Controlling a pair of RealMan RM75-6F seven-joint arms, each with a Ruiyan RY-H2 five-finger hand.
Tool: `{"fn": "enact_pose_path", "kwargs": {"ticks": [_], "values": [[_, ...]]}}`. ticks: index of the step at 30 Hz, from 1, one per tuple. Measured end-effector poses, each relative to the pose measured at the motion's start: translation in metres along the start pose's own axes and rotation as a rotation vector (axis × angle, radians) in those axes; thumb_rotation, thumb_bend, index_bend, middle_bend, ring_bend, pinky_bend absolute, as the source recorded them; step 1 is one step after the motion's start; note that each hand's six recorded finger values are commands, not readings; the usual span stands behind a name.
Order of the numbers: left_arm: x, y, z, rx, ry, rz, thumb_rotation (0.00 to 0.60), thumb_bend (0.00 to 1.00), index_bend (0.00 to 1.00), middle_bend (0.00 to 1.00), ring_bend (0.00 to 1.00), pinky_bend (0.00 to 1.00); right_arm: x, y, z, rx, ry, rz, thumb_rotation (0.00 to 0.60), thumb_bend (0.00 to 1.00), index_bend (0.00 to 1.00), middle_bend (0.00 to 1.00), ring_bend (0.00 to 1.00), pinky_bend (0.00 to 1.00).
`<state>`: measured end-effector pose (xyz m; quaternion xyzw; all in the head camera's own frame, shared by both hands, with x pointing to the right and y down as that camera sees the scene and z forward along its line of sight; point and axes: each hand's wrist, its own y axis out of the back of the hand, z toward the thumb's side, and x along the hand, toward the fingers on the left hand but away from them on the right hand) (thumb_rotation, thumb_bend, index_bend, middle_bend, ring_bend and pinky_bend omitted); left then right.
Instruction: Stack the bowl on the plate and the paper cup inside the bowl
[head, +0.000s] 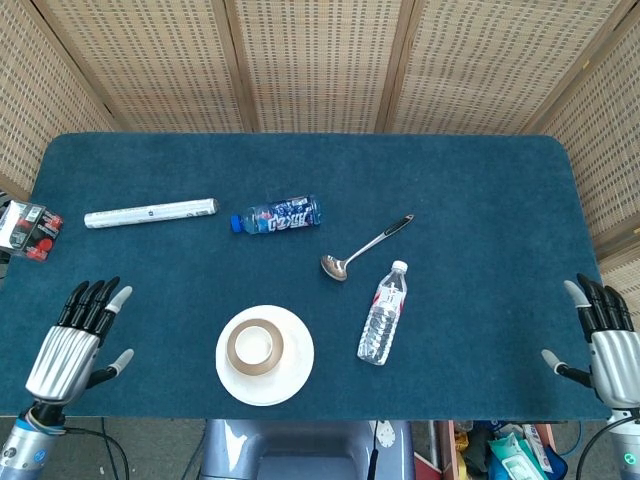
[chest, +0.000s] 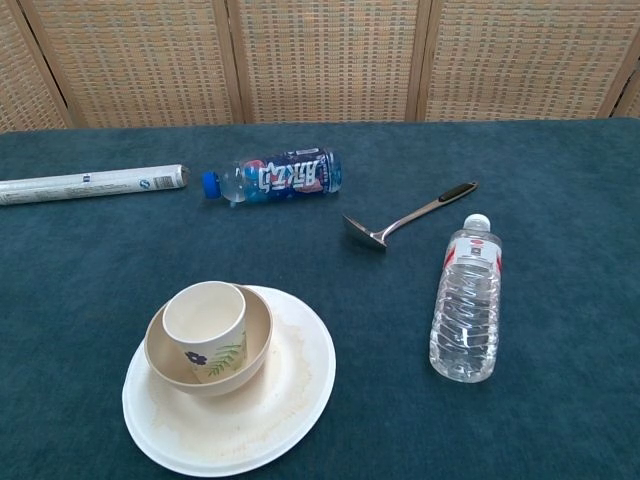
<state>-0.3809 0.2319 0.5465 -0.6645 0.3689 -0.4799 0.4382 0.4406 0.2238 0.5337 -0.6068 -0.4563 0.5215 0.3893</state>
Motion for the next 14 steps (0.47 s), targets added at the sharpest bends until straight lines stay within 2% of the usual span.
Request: {"fn": "enact_pose_path", "kwargs": {"ticks": [8,14], "values": [[-0.015,-0.012,-0.017,0.005,0.028,-0.005,0.600,0.21,0.00,0.00,0.00,0.00,-0.001,-0.003,0.002,0.028,0.003,-0.003,0.600,0.14,0.01,0.00,0.00,0.00],[-0.017,-0.007,-0.030,-0.007,0.061,0.014,0.600,0.21,0.00,0.00,0.00,0.00,-0.001,-0.005,0.007,0.028,0.016,0.005,0.600,0.14,0.01,0.00,0.00,0.00]]}}
